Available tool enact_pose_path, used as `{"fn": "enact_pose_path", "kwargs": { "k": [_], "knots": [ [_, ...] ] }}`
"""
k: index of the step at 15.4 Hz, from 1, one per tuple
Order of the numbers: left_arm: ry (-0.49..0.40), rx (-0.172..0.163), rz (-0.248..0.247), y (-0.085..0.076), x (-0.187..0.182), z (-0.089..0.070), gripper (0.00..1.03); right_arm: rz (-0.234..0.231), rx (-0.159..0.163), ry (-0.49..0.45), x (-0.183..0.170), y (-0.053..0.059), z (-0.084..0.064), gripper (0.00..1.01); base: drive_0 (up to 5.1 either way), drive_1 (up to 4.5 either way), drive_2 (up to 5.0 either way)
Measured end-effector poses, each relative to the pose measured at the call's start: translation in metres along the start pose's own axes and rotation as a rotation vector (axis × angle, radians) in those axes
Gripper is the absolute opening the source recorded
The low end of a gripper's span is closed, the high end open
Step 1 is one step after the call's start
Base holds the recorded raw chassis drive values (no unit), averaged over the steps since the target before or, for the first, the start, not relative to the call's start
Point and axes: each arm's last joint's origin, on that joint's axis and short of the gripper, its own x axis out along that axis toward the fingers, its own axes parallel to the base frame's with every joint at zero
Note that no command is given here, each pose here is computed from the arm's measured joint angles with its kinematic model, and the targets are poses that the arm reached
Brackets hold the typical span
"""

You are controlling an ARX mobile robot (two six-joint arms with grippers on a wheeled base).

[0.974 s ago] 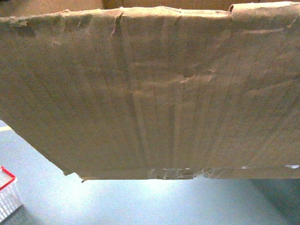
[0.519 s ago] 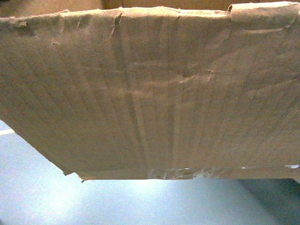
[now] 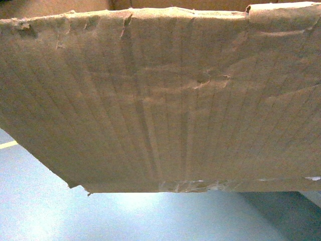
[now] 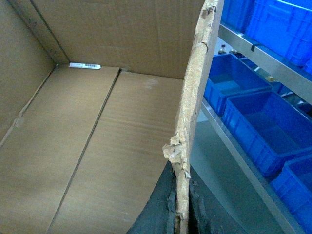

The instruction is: Sort boxes to right shelf from conveyor

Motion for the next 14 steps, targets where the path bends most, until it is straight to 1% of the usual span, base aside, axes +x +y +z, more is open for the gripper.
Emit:
{"fn": "enact_pose_path", "kwargs": {
  "k": [14],
  "knots": [
    [0.0, 0.0, 0.0, 0.0, 0.0, 0.0001, 0.02, 0.0, 0.0, 0.0, 0.0, 0.0, 0.0, 0.02, -1.2, -1.16, -1.2]
  ]
}}
